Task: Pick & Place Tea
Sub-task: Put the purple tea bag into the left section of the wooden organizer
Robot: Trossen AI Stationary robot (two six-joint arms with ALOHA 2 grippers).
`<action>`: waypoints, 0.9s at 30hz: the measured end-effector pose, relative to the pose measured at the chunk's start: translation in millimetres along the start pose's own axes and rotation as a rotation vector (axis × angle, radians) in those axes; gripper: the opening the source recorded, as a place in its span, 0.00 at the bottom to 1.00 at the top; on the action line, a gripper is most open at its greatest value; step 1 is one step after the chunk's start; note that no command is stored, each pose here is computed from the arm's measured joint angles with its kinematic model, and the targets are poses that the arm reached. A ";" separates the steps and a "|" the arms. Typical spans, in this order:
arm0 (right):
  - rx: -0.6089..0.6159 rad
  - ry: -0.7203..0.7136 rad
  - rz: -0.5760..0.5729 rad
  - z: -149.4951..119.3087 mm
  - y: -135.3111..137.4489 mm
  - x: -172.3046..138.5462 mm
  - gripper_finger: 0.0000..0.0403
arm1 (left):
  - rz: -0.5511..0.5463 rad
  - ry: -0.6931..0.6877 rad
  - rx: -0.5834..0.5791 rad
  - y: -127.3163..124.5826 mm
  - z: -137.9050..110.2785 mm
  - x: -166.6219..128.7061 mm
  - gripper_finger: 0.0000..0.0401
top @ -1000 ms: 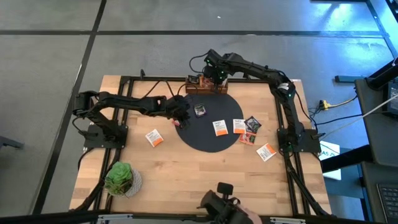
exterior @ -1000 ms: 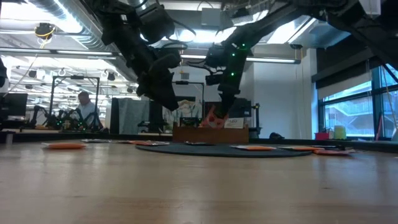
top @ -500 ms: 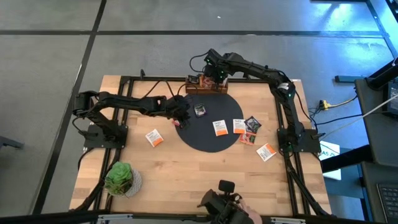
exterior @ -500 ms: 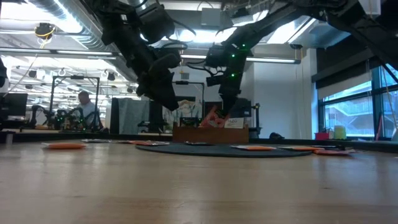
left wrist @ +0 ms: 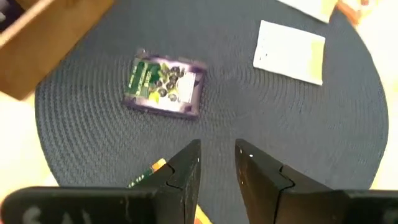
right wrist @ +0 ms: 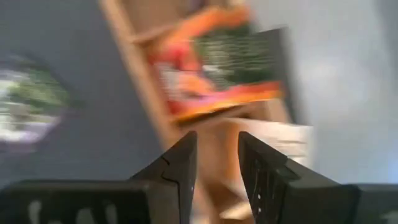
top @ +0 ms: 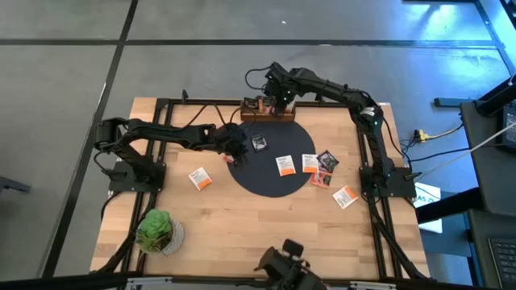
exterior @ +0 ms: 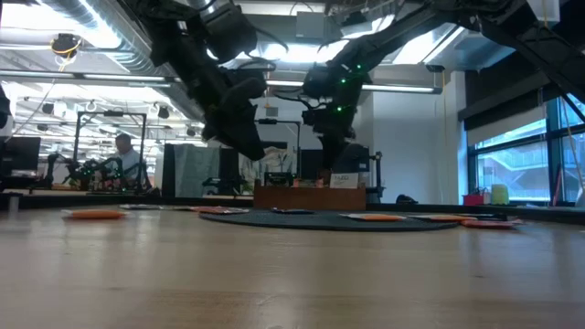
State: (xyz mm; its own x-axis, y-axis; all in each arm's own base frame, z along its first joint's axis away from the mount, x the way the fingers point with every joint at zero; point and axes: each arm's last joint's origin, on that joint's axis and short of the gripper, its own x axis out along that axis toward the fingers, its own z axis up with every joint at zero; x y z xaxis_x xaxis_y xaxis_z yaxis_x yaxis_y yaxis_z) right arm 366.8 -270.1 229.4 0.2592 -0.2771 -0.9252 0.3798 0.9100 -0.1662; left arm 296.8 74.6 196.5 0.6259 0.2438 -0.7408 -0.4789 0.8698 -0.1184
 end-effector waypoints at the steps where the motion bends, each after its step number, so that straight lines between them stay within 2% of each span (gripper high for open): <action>1: 0.036 -0.004 0.066 -0.7 2.0 0.0 0.30 | 0.005 -0.013 -0.009 0.0 1.0 0.7 0.24; 5: 0.186 -0.003 0.306 -1.9 12.0 -1.4 0.30 | 0.026 -0.056 -0.032 -0.3 3.6 9.1 0.24; 9: 0.247 -0.016 0.473 -0.9 16.7 -3.2 0.30 | 0.002 -0.047 -0.050 -1.8 -0.2 28.2 0.24; 13: 0.244 0.010 0.472 -3.4 26.5 2.3 0.30 | -0.009 -0.025 -0.053 -2.4 -7.8 51.2 0.24; 15: 0.197 0.018 0.466 -5.6 35.4 7.8 0.30 | -0.003 -0.010 -0.069 -1.6 -12.2 60.1 0.24; 22: 0.120 -0.048 0.477 -10.7 67.8 36.2 0.30 | 0.061 -0.003 -0.097 2.7 -18.1 72.3 0.24; 27: 0.183 -0.099 0.422 -9.7 72.5 46.1 0.30 | 0.056 -0.018 -0.169 4.4 -16.3 72.8 0.24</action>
State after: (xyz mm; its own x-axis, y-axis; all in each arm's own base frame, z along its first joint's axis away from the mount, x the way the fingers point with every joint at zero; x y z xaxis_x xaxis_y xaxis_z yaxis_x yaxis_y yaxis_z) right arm 397.7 -213.9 171.4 0.5045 0.0698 -0.8606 0.3709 0.8826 0.2890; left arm 330.2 89.2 131.3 0.6055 0.2990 -0.7376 -0.6093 0.7703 -0.1879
